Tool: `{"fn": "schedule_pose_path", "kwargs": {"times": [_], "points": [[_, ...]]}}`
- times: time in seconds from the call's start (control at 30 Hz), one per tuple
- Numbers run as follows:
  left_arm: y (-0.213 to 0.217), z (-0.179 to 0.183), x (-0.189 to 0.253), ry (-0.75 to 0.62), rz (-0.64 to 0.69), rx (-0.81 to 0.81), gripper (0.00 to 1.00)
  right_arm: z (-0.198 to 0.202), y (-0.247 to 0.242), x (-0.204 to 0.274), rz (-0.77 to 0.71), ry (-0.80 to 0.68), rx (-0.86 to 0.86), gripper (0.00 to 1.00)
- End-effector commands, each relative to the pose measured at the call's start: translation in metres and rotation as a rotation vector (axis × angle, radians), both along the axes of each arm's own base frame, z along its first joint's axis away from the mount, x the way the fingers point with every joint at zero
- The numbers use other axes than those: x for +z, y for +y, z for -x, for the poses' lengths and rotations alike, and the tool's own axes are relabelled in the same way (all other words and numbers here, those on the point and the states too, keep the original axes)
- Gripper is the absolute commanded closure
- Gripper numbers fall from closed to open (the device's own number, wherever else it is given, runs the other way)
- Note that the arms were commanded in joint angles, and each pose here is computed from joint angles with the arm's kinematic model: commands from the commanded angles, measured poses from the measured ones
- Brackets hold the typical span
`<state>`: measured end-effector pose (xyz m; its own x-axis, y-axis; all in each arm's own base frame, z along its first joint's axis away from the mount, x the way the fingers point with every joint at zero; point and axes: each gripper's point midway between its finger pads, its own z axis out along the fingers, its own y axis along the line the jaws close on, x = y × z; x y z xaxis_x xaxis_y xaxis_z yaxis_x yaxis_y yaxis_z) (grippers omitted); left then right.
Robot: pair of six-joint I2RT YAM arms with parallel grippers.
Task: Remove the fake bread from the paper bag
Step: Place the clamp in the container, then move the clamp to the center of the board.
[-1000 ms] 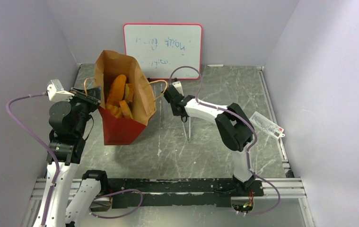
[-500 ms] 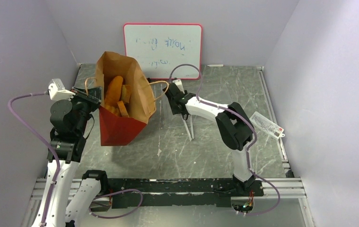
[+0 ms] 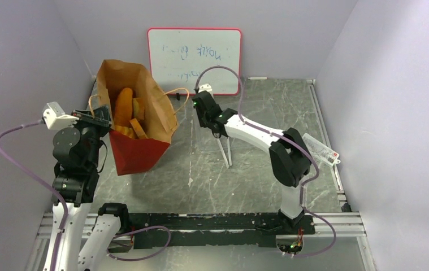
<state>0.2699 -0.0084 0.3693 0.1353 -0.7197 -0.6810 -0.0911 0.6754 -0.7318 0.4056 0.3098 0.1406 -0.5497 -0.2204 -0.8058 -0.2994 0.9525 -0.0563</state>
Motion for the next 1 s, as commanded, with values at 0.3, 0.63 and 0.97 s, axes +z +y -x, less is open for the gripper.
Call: {"fn": "schedule_pose_path", "kwargs": {"times": [0.3, 0.63, 0.97], "points": [[0.018, 0.017, 0.036, -0.139, 0.03, 0.098, 0.93, 0.009, 0.081, -0.09, -0.068, 0.183, 0.14, 0.87], [0.015, 0.01, 0.026, -0.124, 0.021, 0.083, 0.93, -0.002, 0.058, -0.136, 0.025, 0.231, 0.055, 0.9], [0.013, 0.004, 0.016, -0.103, 0.003, 0.071, 0.93, -0.022, 0.01, -0.141, 0.045, 0.227, -0.024, 0.91]]}}
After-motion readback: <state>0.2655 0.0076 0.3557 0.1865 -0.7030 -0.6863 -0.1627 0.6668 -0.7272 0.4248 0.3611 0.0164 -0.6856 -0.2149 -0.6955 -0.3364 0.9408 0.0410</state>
